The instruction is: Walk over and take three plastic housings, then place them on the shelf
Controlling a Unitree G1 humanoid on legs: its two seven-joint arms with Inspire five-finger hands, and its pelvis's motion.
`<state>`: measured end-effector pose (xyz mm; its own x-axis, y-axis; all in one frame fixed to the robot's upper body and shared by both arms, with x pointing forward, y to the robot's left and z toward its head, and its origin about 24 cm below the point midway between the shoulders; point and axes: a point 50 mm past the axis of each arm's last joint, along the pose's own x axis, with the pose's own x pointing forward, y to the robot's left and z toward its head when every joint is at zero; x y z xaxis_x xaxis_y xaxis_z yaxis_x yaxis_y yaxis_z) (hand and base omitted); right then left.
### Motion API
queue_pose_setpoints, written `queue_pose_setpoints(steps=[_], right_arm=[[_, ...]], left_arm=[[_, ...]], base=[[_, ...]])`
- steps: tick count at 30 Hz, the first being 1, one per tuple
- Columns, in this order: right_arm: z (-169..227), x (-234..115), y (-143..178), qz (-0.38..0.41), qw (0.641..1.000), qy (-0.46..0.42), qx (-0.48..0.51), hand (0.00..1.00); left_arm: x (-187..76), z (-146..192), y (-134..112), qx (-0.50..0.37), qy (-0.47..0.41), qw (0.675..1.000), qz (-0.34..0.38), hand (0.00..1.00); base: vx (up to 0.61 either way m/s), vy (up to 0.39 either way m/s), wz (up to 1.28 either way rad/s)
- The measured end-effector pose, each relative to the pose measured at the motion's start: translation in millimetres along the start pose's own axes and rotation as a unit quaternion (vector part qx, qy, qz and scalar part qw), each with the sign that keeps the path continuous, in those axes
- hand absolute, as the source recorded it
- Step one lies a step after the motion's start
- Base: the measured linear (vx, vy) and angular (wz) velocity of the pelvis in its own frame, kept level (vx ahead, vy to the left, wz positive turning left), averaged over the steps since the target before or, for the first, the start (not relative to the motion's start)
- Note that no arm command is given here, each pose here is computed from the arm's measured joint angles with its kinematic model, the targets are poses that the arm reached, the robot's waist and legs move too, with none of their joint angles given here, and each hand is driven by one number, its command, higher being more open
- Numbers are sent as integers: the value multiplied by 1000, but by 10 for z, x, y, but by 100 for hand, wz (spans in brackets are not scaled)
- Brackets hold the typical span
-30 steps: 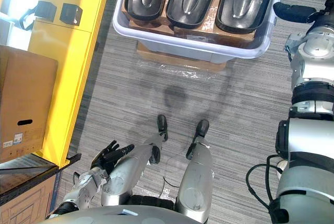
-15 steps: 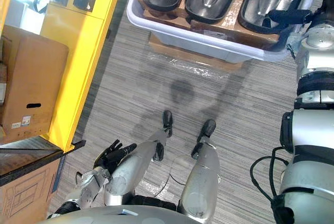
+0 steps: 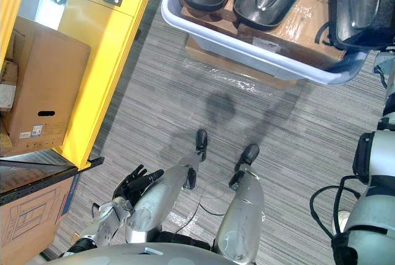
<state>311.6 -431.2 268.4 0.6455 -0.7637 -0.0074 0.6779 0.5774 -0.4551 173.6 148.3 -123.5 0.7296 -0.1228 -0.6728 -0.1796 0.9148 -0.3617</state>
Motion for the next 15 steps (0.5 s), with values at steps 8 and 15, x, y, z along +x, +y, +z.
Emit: queue_pose_setpoints(steps=[8,15], right_arm=[[-250,-10,281,-12,999,33,5,0],[-283,-80,444,-59,997,0,55,0]], left_arm=[[-14,20,10,4,-15,1000,10,100],[-117,263,-105,-6,-98,995,-6,100]], base=[[8,-35,1],[23,-41,-6]])
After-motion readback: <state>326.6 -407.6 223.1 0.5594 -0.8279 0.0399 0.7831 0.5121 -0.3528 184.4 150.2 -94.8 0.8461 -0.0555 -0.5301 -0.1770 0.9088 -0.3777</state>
